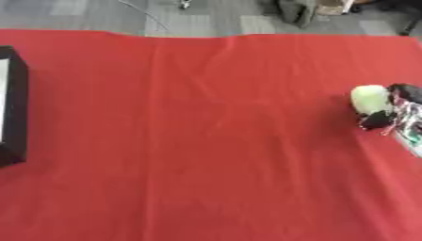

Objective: Pick up the objects with one hand, pass them to the other hand, and then place them into the box on the other side of the table.

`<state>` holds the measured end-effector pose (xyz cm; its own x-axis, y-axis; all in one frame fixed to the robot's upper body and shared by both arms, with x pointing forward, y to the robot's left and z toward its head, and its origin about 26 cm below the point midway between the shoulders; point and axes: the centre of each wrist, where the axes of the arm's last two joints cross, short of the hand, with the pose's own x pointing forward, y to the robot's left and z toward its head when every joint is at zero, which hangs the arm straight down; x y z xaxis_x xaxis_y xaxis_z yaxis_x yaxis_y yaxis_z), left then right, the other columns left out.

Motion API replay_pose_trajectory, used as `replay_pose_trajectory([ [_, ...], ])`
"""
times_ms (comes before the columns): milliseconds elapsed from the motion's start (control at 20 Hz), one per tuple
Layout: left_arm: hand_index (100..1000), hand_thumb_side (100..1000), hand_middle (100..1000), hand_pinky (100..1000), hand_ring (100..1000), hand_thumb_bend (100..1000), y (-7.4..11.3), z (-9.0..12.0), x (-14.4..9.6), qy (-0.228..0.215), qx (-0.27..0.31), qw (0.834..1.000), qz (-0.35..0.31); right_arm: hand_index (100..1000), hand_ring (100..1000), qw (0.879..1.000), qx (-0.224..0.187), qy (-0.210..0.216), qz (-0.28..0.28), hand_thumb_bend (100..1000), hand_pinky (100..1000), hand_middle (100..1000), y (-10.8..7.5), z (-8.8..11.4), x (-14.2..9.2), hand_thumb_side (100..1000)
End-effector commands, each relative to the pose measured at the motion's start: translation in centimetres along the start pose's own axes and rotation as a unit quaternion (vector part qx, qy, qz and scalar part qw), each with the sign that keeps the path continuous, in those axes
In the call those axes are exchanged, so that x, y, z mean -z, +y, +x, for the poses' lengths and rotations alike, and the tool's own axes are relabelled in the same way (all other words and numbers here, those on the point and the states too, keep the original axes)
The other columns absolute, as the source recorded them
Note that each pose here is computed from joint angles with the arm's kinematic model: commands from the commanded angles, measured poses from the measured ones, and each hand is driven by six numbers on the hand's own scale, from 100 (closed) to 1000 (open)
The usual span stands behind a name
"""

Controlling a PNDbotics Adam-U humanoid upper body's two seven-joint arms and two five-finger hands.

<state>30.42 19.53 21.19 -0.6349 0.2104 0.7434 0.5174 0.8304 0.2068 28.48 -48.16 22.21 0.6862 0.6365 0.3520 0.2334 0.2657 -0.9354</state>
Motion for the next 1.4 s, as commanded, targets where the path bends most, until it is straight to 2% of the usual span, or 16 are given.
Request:
replay_pose_trajectory([
  [50, 783, 771, 771, 980, 784, 179, 0.3, 0.8, 0.2, -0.013, 0.012, 1.0, 0.0, 872, 848, 1.0, 0.0, 0.0, -0.013, 104, 856, 785, -0.9, 0.1, 0.2, 130],
  [350, 782, 773, 771, 982, 783, 178, 0.3, 0.7, 0.2, -0.012, 0.012, 1.0, 0.002, 830, 823, 0.999, 0.018, -0.015, -0.023, 100, 848, 742, -0.9, 0.3, 0.1, 100],
  [450, 782, 774, 771, 982, 783, 178, 0.3, 0.7, 0.1, -0.011, 0.012, 1.0, 0.003, 777, 790, 0.999, 0.021, -0.024, -0.034, 100, 838, 681, -0.8, 0.4, -0.1, 100],
  [550, 782, 774, 771, 982, 783, 179, 0.3, 0.7, 0.1, -0.011, 0.012, 1.0, 0.003, 758, 777, 0.998, 0.02, -0.031, -0.05, 100, 830, 658, -0.7, 0.5, -0.2, 100],
  [600, 781, 774, 771, 982, 783, 178, 0.2, 0.7, 0.1, -0.011, 0.012, 1.0, 0.003, 712, 747, 0.998, 0.019, -0.033, -0.058, 100, 813, 604, -0.7, 0.6, -0.3, 100],
  [900, 778, 771, 770, 983, 782, 177, 0.3, 0.6, 0.0, -0.008, 0.013, 1.0, 0.005, 600, 654, 0.991, 0.024, -0.047, -0.124, 100, 776, 498, -1.0, 1.1, -1.0, 100],
  [1250, 779, 769, 771, 983, 782, 176, 0.4, 0.5, -0.3, -0.003, 0.015, 1.0, 0.01, 570, 632, 0.984, 0.044, -0.092, -0.148, 100, 767, 478, -1.0, 2.2, -3.6, 100],
  [1400, 779, 762, 770, 983, 781, 166, 0.6, 0.6, -0.4, -0.001, 0.019, 1.0, 0.013, 567, 621, 0.979, 0.059, -0.132, -0.144, 100, 759, 477, -0.6, 3.1, -6.1, 100],
])
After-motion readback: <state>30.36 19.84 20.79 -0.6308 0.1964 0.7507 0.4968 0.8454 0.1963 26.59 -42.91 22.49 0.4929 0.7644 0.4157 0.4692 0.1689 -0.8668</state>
